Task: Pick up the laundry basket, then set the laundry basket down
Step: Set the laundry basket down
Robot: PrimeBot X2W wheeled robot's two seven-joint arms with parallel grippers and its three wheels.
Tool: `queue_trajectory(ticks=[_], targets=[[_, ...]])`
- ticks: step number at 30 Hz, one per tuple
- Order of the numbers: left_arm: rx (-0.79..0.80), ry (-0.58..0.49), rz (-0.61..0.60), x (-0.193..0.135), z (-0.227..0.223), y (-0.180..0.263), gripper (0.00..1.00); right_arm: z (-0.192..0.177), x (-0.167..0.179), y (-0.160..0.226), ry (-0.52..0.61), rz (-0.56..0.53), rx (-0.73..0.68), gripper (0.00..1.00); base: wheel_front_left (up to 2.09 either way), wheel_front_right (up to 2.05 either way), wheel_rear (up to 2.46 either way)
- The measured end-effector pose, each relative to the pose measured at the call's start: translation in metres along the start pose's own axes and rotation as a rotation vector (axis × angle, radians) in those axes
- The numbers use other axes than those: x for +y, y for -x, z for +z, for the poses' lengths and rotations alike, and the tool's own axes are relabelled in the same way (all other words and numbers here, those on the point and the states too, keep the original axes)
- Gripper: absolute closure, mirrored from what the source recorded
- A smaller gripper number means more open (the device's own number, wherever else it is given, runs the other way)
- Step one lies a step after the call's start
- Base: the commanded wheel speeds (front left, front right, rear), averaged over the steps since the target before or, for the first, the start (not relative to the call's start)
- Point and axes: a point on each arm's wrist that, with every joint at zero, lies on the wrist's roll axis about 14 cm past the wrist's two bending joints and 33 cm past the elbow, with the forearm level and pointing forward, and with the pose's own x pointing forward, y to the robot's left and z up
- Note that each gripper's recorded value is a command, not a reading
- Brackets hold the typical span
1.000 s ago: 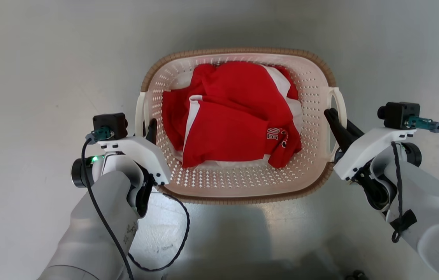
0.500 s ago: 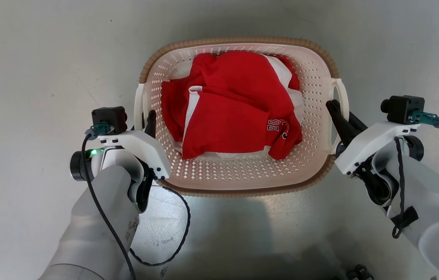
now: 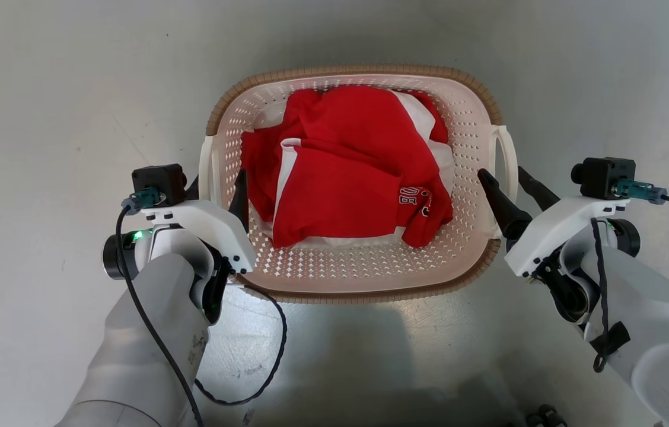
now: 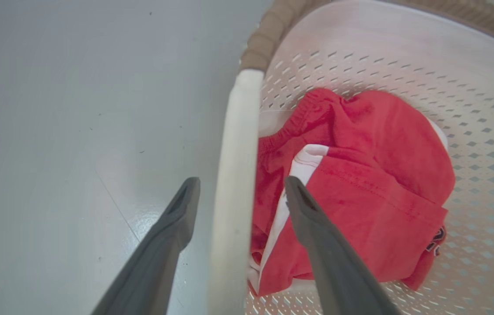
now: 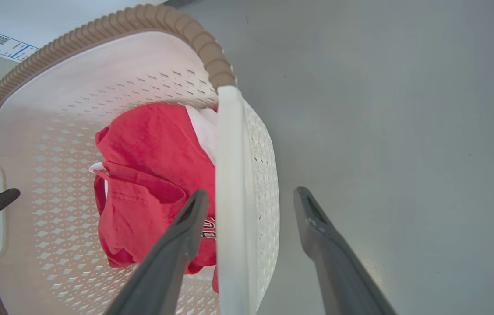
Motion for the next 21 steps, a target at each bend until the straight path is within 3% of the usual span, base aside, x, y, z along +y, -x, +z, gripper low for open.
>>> queue_trajectory(ticks=[12,21], targets=[[-0.038,-0.014,-0.021,-0.011,0.018,0.007,0.0,0.02,0.005,0.013,0.016,0.0,-0.048,0.0,0.0,0.0,0.0],[-0.147,-0.05,-0.047,-0.026,0.056,0.033,0.0,0.08,0.016,0.045,0.035,0.0,-0.232,0.0,0.0,0.0,0.0]])
